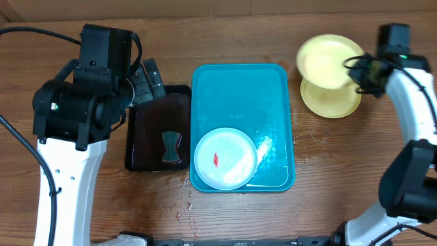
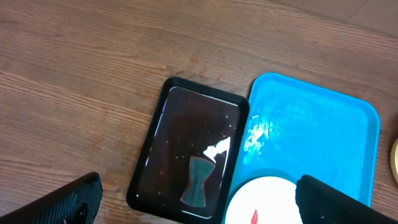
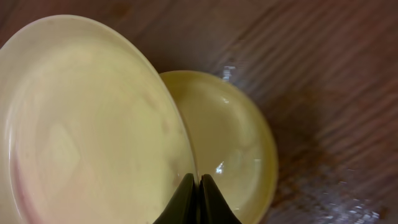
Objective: Clean dirty plates on tray and stack at the side
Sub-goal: 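Carry the yellow plate right and stack it on the other yellow plate, then release the plate and move the right gripper toward the white plate, then lower the right gripper to the white plate's right rim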
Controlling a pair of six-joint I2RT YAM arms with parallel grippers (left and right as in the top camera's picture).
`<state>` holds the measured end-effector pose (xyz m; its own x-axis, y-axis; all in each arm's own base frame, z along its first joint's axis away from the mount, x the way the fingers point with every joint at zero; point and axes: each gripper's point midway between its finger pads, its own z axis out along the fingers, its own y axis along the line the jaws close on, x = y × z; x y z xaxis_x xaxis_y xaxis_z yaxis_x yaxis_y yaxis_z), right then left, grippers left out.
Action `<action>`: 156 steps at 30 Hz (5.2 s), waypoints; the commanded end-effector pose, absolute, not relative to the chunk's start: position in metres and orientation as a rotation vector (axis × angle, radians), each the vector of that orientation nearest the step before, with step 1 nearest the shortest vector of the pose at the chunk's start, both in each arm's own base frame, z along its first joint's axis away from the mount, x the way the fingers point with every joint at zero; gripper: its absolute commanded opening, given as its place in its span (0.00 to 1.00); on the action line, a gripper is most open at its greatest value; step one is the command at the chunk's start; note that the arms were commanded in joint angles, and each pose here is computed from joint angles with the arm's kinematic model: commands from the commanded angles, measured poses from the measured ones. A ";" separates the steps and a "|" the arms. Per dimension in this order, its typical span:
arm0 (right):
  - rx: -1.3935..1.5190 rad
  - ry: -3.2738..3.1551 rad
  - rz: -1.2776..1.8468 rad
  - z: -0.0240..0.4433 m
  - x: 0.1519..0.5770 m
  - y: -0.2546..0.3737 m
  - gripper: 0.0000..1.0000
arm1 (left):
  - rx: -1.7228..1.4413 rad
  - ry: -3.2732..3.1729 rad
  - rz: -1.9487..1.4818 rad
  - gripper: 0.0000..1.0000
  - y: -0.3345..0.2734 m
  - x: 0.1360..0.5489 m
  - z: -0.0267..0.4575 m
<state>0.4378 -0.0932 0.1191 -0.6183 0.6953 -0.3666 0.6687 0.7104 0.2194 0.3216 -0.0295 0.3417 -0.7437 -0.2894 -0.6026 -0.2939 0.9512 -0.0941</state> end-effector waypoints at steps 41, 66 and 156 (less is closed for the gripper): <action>0.696 2.840 0.478 0.069 0.379 -0.004 1.00 | -0.399 2.438 -0.011 1.00 -0.033 0.320 0.347; 0.694 2.824 0.436 0.069 0.383 -0.009 1.00 | -0.399 2.438 -0.011 1.00 -0.033 0.320 0.347; 0.218 2.838 -0.033 0.109 0.321 0.128 1.00 | -0.399 2.438 -0.011 1.00 -0.033 0.320 0.347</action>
